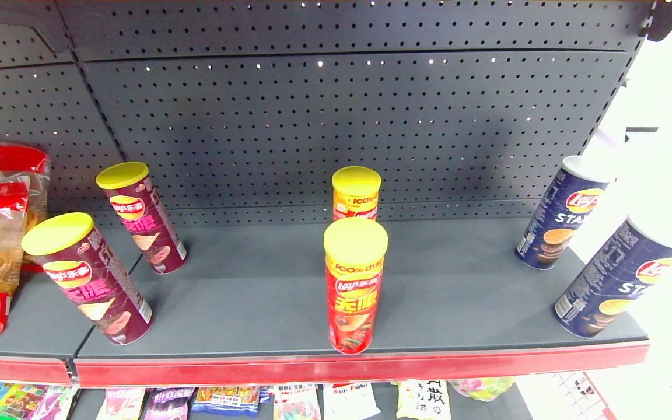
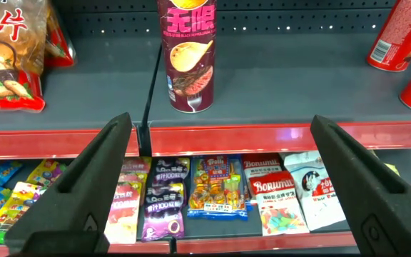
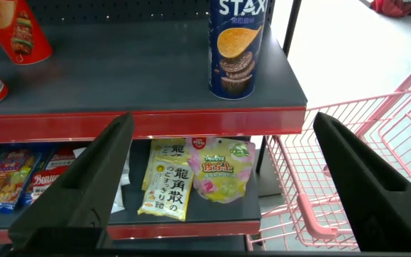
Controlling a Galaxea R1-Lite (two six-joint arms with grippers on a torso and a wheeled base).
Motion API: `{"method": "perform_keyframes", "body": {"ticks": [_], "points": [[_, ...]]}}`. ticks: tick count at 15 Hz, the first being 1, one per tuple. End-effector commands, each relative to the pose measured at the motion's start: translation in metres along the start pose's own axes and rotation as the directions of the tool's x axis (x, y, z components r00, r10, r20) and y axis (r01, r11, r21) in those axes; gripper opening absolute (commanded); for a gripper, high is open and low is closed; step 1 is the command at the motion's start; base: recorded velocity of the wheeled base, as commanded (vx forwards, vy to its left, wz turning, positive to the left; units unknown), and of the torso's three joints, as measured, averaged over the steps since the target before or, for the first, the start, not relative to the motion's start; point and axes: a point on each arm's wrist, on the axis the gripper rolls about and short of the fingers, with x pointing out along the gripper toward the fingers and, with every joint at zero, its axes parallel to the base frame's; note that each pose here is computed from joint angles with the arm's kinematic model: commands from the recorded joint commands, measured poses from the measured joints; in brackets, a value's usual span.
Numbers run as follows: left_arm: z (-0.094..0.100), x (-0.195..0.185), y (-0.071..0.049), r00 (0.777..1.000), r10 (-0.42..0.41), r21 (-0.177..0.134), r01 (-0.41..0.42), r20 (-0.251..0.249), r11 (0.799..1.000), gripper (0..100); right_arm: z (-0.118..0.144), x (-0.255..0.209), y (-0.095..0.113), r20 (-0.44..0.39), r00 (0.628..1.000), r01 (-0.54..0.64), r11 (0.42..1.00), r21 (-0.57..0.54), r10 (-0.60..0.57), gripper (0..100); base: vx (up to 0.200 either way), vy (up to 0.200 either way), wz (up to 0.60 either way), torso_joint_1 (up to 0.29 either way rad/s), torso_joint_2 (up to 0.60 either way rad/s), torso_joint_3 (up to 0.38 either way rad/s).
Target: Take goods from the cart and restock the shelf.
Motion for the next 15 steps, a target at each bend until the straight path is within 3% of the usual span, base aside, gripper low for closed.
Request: {"method": "perform_keyframes", "body": {"ticks": [1, 15], "points": [[0.0000, 0.0000, 0.0000, 1.000, 0.000, 0.000, 0.000, 0.000, 1.000, 100, 0.0000, 0.0000, 0.0000, 0.000, 1.000, -0.001, 1.000, 0.000, 0.001, 100, 0.000, 0.000, 0.00, 0.000, 0.00, 0.000], [0.0000, 0.0000, 0.0000, 1.000, 0.002, 0.001, -0.002, 0.000, 1.000, 100, 0.0000, 0.0000, 0.0000, 0.000, 1.000, -0.001, 1.000, -0.003, 0.001, 100, 0.000, 0.000, 0.00, 0.000, 0.00, 0.000]]}}
